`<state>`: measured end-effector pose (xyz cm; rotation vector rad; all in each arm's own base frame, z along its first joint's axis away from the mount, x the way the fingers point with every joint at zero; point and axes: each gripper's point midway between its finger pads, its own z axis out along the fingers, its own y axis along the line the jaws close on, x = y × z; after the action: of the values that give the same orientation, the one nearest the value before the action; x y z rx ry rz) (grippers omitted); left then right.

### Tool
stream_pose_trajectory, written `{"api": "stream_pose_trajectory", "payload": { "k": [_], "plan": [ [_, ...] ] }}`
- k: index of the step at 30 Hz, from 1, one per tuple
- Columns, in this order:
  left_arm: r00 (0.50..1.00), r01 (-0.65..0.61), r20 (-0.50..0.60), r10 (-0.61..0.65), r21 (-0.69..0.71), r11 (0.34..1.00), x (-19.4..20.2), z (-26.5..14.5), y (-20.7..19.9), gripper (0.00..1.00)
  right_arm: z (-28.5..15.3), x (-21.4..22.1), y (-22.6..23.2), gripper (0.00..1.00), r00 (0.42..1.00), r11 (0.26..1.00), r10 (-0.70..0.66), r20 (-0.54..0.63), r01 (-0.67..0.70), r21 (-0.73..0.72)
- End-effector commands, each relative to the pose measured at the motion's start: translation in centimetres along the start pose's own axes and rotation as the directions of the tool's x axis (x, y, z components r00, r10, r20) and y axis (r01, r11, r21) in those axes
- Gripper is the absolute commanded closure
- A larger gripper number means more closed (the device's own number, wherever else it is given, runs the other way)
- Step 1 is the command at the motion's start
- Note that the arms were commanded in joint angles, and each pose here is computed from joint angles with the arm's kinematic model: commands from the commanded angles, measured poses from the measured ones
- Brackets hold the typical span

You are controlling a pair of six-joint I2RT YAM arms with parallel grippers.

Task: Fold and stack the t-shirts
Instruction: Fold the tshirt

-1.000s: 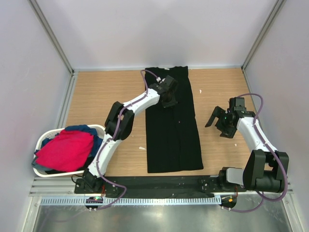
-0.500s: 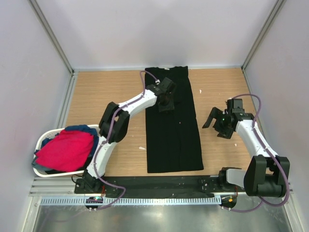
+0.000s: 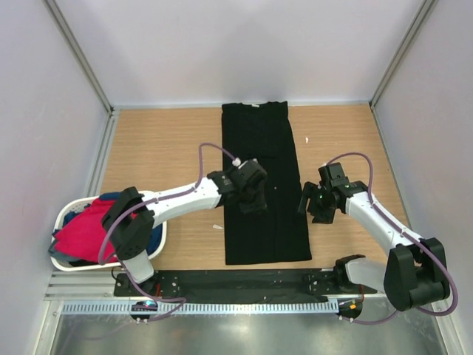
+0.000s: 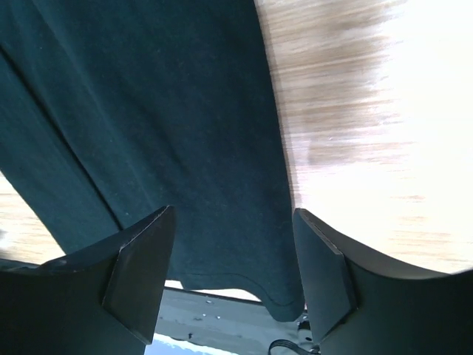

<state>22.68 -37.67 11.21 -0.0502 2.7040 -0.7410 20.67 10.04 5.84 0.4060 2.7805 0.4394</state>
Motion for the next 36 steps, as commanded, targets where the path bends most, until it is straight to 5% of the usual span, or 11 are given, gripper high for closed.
{"api": "stream_pose_trajectory", "payload": {
  "k": [1,7,14,20,25,30,36],
  "plan": [
    [0.990,0.139,0.003,-0.139,-0.008,0.990,1.9,-1.0,1.4,0.69,-0.4,0.3,0.7,0.29,0.999,0.999,0.039,0.016,-0.039,-0.004],
    [0.972,0.233,-0.024,-0.236,-0.075,0.969,5.6,-3.3,6.5,0.65,-0.8,3.8,-2.0,0.23,0.987,0.983,0.110,-0.115,-0.091,0.159],
    [0.979,0.201,0.012,-0.202,-0.166,0.966,5.8,-2.3,9.1,0.66,-0.9,4.1,-1.6,0.33,0.986,0.988,0.100,-0.136,-0.082,0.131],
    [0.975,0.198,-0.059,-0.214,-0.205,0.959,7.9,-2.6,10.6,0.64,-0.5,5.5,-2.1,0.34,0.980,0.988,0.096,-0.173,-0.073,0.135],
    [0.961,0.243,-0.094,-0.262,-0.172,0.955,9.8,-3.8,10.9,0.50,-0.4,7.6,-2.4,0.30,0.961,0.988,0.116,-0.253,-0.086,0.125],
    [0.947,0.261,-0.145,-0.287,-0.173,0.950,11.4,-3.7,11.3,0.48,-0.6,8.1,-2.3,0.31,0.954,0.991,0.096,-0.283,-0.066,0.115],
    [0.931,0.306,-0.157,-0.330,-0.163,0.938,12.3,-3.7,11.7,0.42,-0.8,9.6,-2.3,0.42,0.933,0.989,0.121,-0.340,-0.086,0.117]
  ]
}}
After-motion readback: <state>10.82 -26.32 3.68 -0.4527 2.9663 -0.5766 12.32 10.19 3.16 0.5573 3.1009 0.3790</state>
